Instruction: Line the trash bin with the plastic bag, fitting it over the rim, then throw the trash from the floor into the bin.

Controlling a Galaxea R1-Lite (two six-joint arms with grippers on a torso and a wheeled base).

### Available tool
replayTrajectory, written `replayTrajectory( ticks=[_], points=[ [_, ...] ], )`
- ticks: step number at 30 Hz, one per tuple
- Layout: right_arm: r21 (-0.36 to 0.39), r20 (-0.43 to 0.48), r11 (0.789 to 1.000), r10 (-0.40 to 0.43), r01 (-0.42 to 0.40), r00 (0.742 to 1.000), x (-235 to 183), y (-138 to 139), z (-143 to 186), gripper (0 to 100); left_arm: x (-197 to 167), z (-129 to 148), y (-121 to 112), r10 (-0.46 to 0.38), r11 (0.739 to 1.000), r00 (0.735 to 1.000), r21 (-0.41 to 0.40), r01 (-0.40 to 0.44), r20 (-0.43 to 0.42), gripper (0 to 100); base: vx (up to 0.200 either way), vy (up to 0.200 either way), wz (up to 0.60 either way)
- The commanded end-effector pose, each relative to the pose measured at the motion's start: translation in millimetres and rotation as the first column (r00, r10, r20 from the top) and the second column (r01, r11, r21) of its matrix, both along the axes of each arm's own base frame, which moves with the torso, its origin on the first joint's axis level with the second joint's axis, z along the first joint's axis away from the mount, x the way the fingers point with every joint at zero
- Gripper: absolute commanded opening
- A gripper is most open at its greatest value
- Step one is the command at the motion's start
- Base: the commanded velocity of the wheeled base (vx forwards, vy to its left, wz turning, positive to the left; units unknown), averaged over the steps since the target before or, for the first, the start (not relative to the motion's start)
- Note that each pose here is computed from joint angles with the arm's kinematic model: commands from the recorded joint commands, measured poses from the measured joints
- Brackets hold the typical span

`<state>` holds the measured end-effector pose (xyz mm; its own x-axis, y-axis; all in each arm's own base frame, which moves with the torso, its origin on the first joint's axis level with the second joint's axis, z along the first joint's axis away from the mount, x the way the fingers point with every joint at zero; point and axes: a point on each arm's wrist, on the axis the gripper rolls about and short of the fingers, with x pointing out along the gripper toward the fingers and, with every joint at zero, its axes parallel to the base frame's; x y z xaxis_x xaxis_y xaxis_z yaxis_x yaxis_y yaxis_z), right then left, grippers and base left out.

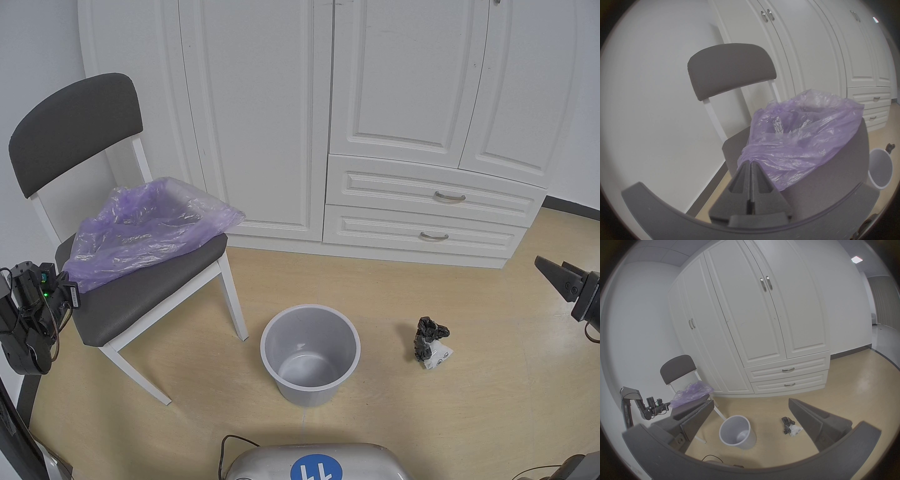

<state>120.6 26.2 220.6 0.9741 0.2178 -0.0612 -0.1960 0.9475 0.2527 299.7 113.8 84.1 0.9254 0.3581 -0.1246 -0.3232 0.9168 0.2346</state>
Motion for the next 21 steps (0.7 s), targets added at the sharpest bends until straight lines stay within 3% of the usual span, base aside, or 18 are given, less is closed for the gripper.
replayTrajectory(
  ticks=[1,5,10,11,13,20,21],
  points=[
    [-0.001,0.007,1.000,0.023,-0.023,1.000,-5,2,-1,100,-7,-1,-5,-0.041,0.999,0.999,-0.010,0.041,0.011,0,0.000,0.000,0.00],
    [-0.002,0.027,0.999,0.052,-0.052,0.998,-8,19,4,100,-26,21,-23,-0.169,0.985,0.979,-0.014,0.172,0.116,0,0.000,0.000,0.00],
    [-0.020,-0.009,0.998,-0.062,0.062,0.998,29,50,-7,100,-42,49,-53,-0.295,0.949,0.930,-0.044,0.312,0.218,0,0.000,0.000,0.00],
    [-0.020,-0.009,0.998,-0.062,0.062,0.998,29,50,-7,100,-42,49,-53,-0.295,0.949,0.930,-0.044,0.312,0.218,0,0.000,0.000,0.00],
    [-0.025,0.008,0.998,-0.058,0.058,0.998,37,67,-14,100,-47,62,-73,-0.359,0.922,0.897,-0.049,0.383,0.259,0,0.000,0.000,0.00],
    [-0.049,-0.017,0.999,0.010,-0.010,1.000,37,83,-27,100,-67,90,-114,-0.495,0.851,0.819,-0.029,0.525,0.291,0,0.000,0.000,0.00],
    [-0.052,-0.030,0.999,0.015,-0.017,0.999,39,85,-30,100,-72,98,-124,-0.531,0.826,0.795,-0.029,0.562,0.292,0,0.000,0.000,0.00]
  ],
)
